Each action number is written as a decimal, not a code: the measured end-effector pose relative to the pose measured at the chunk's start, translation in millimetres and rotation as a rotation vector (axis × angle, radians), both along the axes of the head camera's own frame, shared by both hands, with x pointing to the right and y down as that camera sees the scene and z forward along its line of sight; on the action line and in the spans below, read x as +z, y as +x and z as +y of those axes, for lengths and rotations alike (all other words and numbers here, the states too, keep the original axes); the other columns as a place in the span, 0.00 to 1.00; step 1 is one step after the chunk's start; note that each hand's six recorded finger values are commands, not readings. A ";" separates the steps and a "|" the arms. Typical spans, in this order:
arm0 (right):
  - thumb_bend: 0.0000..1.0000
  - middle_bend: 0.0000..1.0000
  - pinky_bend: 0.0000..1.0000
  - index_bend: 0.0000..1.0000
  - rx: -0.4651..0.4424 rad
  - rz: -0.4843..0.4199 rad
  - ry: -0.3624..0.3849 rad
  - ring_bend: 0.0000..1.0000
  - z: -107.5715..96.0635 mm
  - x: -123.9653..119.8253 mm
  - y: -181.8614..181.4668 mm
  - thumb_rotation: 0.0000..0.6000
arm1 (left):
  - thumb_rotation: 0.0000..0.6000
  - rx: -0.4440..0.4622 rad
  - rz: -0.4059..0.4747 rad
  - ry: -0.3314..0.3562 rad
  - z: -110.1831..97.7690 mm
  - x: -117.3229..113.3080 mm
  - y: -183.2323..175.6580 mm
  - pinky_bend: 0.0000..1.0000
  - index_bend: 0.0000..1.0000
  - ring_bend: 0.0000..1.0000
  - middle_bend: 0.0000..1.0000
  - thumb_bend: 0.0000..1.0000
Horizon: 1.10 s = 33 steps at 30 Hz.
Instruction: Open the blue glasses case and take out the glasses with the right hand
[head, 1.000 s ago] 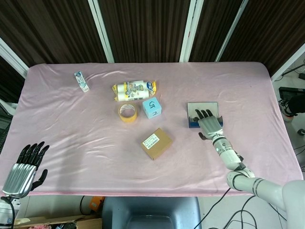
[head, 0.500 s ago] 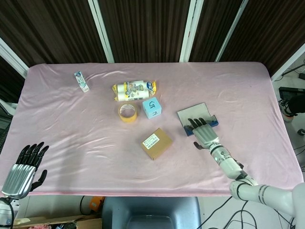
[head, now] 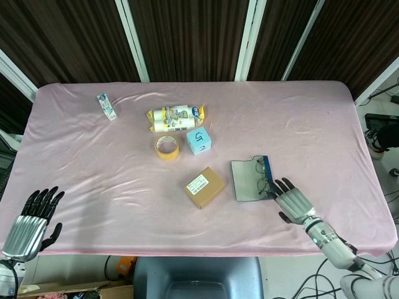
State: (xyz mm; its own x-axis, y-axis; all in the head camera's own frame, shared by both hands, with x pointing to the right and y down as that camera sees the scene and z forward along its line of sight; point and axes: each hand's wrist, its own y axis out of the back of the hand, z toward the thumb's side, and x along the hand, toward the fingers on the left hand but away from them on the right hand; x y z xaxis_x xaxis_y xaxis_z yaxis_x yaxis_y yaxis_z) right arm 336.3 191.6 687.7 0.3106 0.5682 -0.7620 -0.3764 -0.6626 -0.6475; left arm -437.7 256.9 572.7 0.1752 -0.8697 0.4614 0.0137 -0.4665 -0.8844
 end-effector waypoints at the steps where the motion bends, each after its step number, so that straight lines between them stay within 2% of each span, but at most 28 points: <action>1: 0.52 0.00 0.00 0.37 0.006 0.002 0.007 0.00 4.1 -4.0 7.7 1.00 | 1.00 0.001 0.000 0.000 0.2 0.2 0.4 0.07 0.00 0.00 0.00 0.42; 4: 0.52 0.00 0.00 0.37 0.022 0.020 0.024 0.00 10.2 -10.1 28.3 1.00 | 1.00 0.004 -0.002 -0.001 0.6 0.7 1.4 0.07 0.00 0.00 0.00 0.42; 9: 0.52 0.00 0.00 0.37 0.057 0.064 0.039 0.00 7.2 -8.5 56.4 1.00 | 1.00 0.010 -0.008 -0.007 1.8 2.7 3.3 0.07 0.00 0.00 0.00 0.42; 15: 0.52 0.00 0.00 0.37 0.089 0.123 0.086 0.00 -10.1 1.2 80.3 1.00 | 1.00 0.006 -0.014 -0.007 1.7 3.7 3.2 0.07 0.00 0.00 0.00 0.42; 22: 0.52 0.00 0.00 0.37 0.154 0.173 0.116 0.00 -44.4 19.7 92.5 1.00 | 1.00 0.008 -0.020 -0.020 0.5 8.0 4.4 0.07 0.00 0.00 0.00 0.42; 25: 0.52 0.00 0.00 0.37 0.177 0.157 0.117 0.00 -59.3 29.0 83.5 1.00 | 1.00 0.005 -0.020 -0.016 0.5 7.0 4.0 0.07 0.00 0.00 0.00 0.42; 27: 0.52 0.00 0.00 0.38 0.180 0.150 0.124 0.00 -62.1 29.4 81.5 1.00 | 1.00 -0.001 -0.021 -0.014 0.2 6.4 2.6 0.07 0.00 0.00 0.00 0.42; 33: 0.52 0.00 0.00 0.41 0.216 0.104 0.162 0.00 -65.4 12.8 89.6 1.00 | 1.00 -0.003 -0.024 -0.024 0.5 7.5 1.4 0.08 0.00 0.00 0.00 0.42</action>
State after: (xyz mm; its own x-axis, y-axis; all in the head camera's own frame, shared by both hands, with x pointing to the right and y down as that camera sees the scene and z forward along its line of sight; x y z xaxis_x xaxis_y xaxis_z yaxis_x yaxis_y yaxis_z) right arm 425.9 126.2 700.4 0.0944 0.7297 -0.6772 -0.3078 -0.6256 -0.7169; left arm -436.2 257.4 580.2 0.1611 -0.8588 0.4863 0.0332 -0.4878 -0.8723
